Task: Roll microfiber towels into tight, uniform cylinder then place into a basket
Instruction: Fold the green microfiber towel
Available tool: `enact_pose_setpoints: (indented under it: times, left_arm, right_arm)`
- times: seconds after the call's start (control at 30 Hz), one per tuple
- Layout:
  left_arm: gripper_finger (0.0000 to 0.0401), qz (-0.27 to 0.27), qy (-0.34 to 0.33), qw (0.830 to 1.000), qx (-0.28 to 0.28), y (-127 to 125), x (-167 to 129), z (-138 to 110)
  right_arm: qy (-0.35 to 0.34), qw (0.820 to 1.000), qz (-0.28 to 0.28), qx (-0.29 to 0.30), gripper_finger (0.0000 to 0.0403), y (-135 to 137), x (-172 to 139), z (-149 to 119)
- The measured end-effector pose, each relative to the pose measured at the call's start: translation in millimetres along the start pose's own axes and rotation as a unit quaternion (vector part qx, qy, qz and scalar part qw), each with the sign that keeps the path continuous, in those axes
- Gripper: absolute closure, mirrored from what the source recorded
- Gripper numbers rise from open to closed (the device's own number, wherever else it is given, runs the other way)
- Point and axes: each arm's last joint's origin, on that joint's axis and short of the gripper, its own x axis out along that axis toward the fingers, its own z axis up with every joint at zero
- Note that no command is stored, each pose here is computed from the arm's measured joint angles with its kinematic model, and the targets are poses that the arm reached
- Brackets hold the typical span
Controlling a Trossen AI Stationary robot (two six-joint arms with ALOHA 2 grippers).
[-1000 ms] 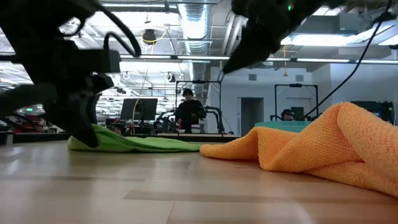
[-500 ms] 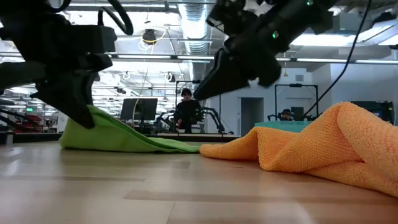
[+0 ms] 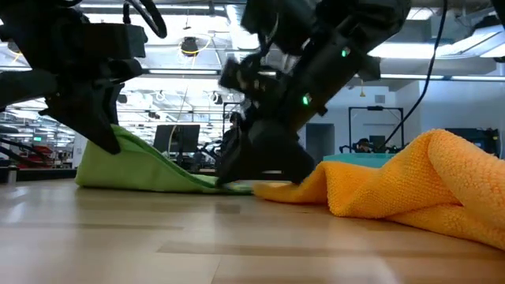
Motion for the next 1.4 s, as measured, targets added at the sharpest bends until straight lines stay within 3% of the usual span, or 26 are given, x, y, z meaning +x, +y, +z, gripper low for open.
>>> enact_pose_setpoints:
  times: [0.2,0.47,0.8,1.0,1.4]
  left_arm:
    - [0.0397,0.013,0.002,1.000,0.004,1.3,0.0,-1.1]
    - [0.0397,0.037,-0.006,0.999,0.007,2.8,-0.2,-0.8]
    - [0.0397,0.058,-0.026,0.998,0.009,2.2,-7.8,5.0]
    - [0.0397,0.064,-0.029,0.997,0.010,2.2,-8.1,5.0]
    - [0.0397,0.088,-0.040,0.995,0.009,3.6,-8.3,5.8]
  right_arm:
    - [0.030,0.999,0.004,0.025,0.0241,-2.9,1.0,-5.5]
    - [0.018,0.999,0.030,0.033,0.0245,-1.6,0.9,-3.9]
    - [0.003,0.997,0.017,0.074,0.0244,-12.7,4.4,-3.0]
    - [-0.006,0.996,0.057,0.069,0.0244,-8.8,3.7,-2.1]
    - [-0.016,0.995,0.044,0.091,0.0244,-17.0,6.1,-1.7]
